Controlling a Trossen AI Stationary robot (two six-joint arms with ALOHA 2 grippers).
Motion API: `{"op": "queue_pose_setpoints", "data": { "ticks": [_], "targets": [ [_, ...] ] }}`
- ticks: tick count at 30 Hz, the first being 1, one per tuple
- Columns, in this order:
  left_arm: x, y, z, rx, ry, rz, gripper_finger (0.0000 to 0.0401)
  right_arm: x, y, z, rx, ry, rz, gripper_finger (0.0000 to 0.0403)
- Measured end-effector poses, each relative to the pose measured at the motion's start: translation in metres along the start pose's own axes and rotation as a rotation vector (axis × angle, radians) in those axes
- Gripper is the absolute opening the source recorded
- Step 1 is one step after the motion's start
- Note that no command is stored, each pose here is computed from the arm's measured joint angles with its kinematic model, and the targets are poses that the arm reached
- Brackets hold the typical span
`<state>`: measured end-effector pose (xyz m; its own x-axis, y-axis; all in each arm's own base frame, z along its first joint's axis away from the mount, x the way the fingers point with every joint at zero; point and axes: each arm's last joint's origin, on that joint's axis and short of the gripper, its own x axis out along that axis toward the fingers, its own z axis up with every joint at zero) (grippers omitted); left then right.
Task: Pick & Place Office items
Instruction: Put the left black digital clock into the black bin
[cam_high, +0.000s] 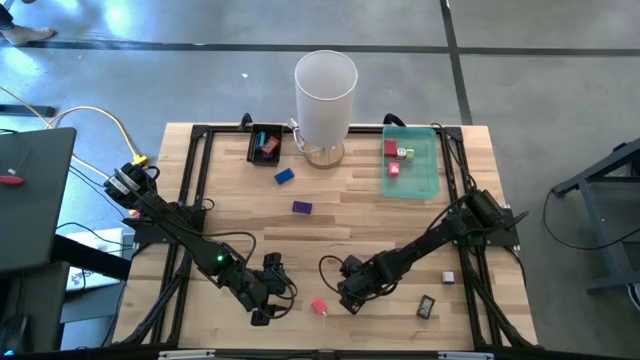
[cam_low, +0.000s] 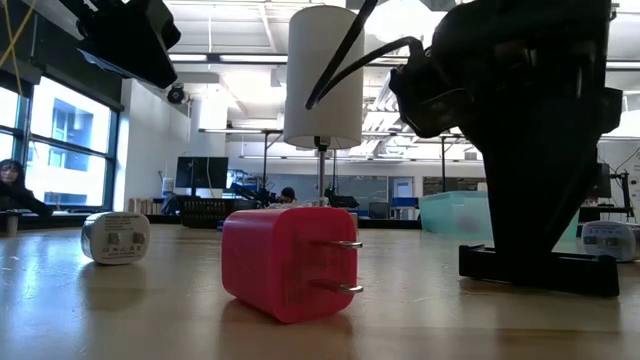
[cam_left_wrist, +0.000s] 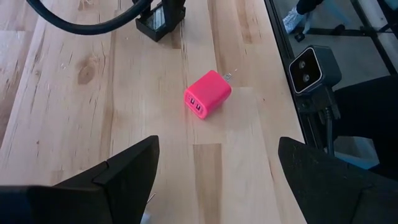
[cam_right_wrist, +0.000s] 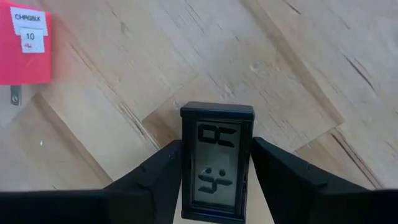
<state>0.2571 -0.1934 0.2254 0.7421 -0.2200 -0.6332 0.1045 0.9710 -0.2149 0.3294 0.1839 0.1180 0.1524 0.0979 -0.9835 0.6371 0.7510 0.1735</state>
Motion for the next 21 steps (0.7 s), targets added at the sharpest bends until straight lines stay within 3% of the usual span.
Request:
{"op": "queue_pose_setpoints", "data": {
  "ticks": [13,21],
  "targets": [
    [0.0,0.0,0.0,0.0,0.0,0.0,0.0319,-0.001,-0.006,0.008,-0.011,0.053,-0.012,0.0145],
    [0.0,0.0,0.0,0.0,0.0,-0.001,0.0319,-0.001,-0.008,0.012,-0.006,0.037,-0.026,0.0141]
  ]
}}
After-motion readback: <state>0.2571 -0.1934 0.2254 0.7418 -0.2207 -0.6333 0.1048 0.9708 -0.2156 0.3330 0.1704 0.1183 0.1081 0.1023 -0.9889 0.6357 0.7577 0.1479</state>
